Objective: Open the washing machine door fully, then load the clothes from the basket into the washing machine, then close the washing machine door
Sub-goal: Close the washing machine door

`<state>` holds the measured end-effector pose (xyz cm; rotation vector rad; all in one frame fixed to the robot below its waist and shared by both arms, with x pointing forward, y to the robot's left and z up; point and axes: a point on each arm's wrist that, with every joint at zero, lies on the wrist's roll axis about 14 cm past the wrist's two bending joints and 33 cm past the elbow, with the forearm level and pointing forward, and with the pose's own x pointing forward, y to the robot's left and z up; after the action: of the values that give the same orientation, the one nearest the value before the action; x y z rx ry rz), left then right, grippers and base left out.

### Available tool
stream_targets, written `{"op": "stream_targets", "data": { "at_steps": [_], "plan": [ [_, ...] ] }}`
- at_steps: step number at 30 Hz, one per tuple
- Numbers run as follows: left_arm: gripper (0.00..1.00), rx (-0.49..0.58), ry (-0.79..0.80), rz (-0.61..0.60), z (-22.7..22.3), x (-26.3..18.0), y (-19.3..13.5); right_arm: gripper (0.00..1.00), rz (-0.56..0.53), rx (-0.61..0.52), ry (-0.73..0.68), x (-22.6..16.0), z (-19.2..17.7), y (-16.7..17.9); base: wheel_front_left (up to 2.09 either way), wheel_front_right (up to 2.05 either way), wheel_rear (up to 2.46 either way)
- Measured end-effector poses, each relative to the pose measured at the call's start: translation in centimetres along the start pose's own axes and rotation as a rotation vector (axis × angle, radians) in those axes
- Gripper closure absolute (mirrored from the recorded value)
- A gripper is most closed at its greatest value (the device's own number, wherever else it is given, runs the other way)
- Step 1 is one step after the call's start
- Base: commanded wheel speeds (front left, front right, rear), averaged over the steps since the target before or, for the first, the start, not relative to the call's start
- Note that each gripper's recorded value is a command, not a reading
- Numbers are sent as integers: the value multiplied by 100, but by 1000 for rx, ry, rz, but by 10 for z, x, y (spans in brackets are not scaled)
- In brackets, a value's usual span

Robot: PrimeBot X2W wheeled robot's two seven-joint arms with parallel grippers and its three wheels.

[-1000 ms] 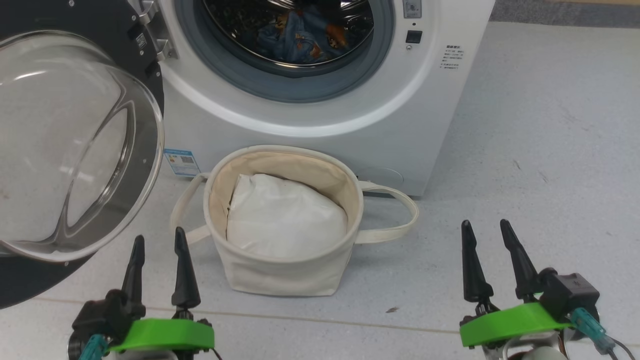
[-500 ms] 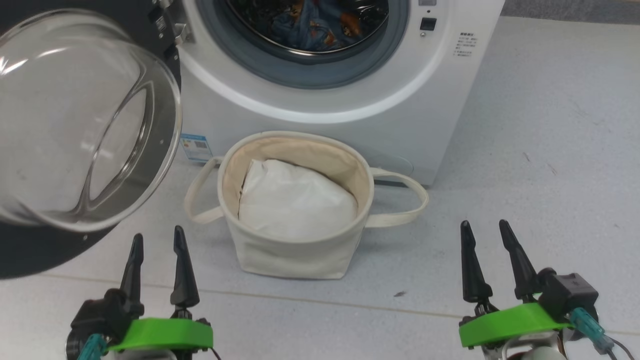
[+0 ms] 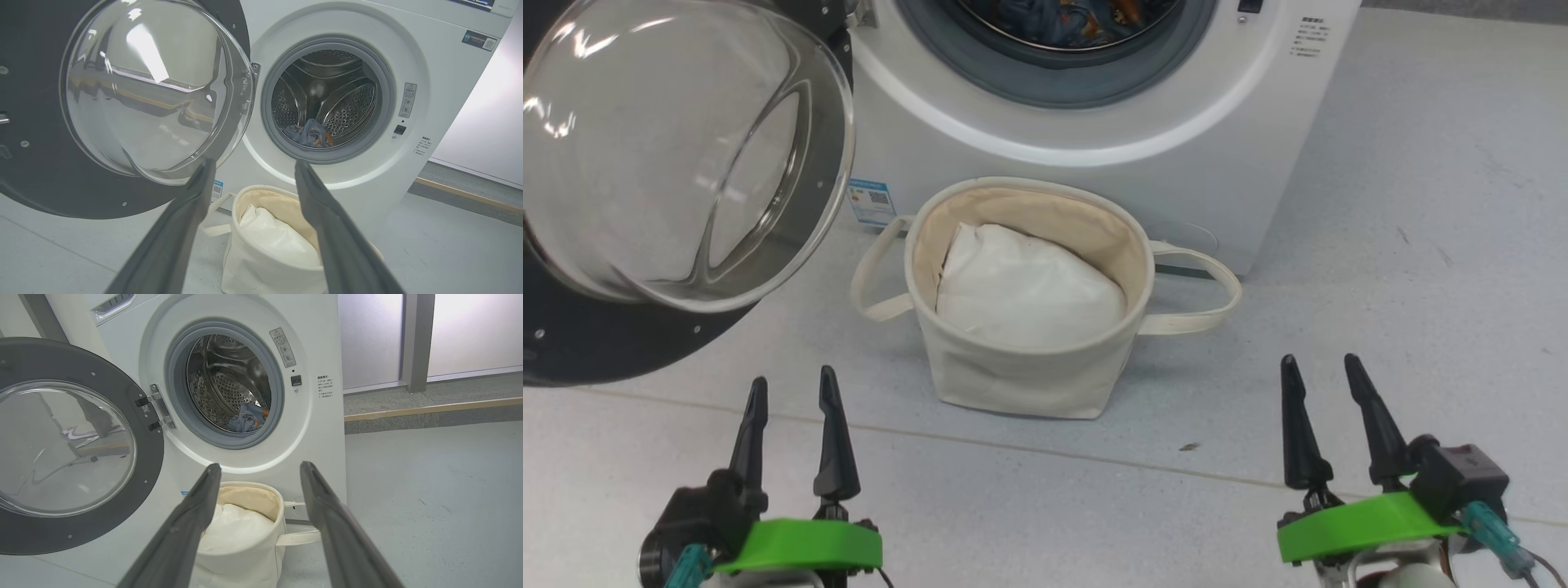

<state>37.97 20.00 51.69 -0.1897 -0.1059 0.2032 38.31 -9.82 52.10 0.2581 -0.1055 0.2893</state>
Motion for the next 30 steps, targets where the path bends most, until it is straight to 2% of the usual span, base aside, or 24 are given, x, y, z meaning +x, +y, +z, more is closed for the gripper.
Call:
{"op": "stream_targets", "data": {
  "at_steps": [12,21,30],
  "plan": [
    [0,18,-16,85,8,-13,27,0,110,28,-1,21,-4,33,0,0,0],
    [0,43,-50,209,24,-37,66,0,274,64,36,36,-21,87,0,0,0],
    [0,42,-55,360,30,-84,112,0,436,86,51,44,-27,142,0,0,0]
  ]
}}
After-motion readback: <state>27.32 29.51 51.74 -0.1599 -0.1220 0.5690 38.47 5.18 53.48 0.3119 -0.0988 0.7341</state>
